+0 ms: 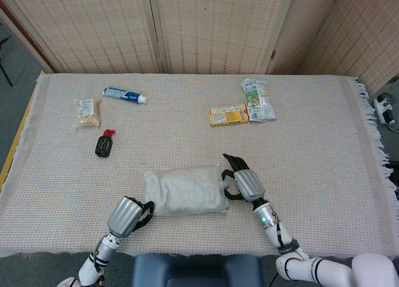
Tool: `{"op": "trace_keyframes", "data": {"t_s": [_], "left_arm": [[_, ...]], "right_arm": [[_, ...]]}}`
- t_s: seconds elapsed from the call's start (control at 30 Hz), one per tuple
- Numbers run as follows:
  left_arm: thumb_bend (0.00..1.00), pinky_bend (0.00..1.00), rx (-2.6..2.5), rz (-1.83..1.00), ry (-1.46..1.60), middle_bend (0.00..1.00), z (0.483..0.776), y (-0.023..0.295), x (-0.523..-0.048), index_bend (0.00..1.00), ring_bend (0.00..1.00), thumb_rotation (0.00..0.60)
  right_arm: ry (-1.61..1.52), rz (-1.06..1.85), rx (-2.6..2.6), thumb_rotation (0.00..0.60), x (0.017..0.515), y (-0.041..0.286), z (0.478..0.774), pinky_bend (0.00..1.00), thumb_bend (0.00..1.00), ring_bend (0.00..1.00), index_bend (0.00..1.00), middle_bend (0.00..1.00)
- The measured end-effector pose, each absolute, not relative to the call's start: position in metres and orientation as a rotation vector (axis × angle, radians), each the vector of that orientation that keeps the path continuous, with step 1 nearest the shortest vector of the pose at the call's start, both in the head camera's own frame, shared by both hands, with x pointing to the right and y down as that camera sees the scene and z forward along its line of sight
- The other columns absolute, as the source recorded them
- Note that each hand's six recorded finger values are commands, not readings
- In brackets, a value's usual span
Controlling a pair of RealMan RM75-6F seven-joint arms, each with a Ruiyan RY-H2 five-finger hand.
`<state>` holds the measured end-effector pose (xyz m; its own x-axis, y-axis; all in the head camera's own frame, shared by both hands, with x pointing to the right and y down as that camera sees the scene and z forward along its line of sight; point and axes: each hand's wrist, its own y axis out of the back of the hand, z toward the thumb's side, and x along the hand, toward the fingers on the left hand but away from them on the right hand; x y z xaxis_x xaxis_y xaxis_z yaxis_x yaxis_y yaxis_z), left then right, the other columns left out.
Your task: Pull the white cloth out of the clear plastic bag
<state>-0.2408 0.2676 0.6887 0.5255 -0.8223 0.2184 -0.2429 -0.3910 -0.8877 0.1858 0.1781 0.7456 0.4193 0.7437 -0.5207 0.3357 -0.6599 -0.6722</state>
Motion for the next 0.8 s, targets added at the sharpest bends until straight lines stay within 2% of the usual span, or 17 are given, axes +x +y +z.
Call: {"op": "trace_keyframes", "data": {"t_s": [0.4,0.8], "left_arm": [[0.61,1.0,-1.898,-0.844,0.878,1.0,0.687,0.266,-0.241,0.72,1.0,0.6],[0.61,1.0,-1.835,-0.901,0.893,1.0,0.69,0.251,-0.262,0.72,1.0,0.6]], "right_arm": [[-0.942,1.161,-2.185,0.6,0.183,0.174,0.747,0.0,0.42,0.0,0.59,0.0],[-0.936,1.156,-2.1,0.6,0.21,0.168,0.729,0.0,0.43,0.0,0.6,0.0]]}}
